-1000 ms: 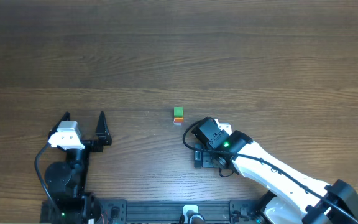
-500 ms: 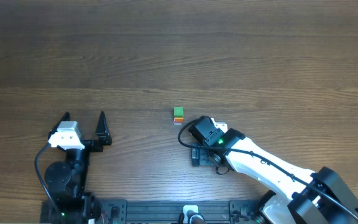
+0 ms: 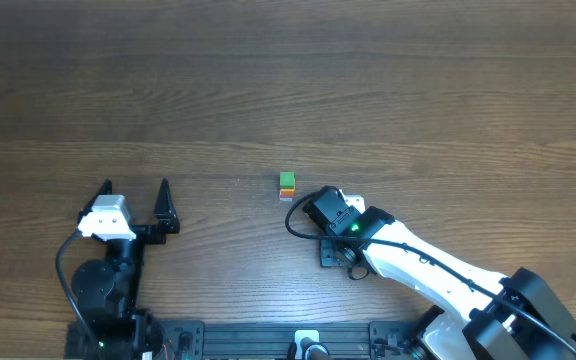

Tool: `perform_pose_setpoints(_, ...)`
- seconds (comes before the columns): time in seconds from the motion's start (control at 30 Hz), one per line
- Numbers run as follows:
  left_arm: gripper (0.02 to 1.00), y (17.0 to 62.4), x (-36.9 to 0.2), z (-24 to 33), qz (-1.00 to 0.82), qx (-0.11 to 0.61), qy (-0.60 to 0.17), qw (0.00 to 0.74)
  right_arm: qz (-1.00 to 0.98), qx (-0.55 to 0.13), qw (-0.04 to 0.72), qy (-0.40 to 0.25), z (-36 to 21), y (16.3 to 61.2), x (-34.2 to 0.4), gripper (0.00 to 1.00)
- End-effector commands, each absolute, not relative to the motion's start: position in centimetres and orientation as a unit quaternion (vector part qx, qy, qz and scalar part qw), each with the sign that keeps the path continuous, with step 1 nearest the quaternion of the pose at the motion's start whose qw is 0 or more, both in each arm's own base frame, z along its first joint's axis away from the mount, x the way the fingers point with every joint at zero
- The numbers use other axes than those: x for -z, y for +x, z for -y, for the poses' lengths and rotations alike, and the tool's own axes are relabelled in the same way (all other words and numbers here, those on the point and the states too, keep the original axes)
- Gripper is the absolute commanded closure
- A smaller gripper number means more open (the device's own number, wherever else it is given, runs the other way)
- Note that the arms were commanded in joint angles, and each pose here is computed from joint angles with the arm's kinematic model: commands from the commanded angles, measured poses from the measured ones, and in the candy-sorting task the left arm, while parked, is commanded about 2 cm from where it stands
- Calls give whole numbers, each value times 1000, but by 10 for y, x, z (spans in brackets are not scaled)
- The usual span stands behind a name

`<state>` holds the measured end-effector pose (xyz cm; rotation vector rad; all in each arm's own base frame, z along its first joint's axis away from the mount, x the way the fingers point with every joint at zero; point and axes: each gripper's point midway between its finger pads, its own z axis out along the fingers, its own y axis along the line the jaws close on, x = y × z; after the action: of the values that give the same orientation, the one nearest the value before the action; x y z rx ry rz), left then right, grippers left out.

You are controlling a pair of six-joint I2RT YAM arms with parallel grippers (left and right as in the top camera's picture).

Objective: Stack Cubes

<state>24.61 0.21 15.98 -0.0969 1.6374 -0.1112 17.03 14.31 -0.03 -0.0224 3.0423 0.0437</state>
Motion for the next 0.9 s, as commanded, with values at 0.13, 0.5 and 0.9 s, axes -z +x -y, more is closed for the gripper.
perform_pose_setpoints(0.13,18,246,-158,-2,-729,45,-38,682,-999,-2,52,-7,-137,171,3,590)
perform_pose_setpoints(0.5,18,246,-158,-2,-729,45,-38,682,-999,1,54,-7,-136,172,3,667)
perform_pose_setpoints(0.9,20,246,-158,-2,-729,45,-38,682,-998,-2,57,9,-138,174,1,814)
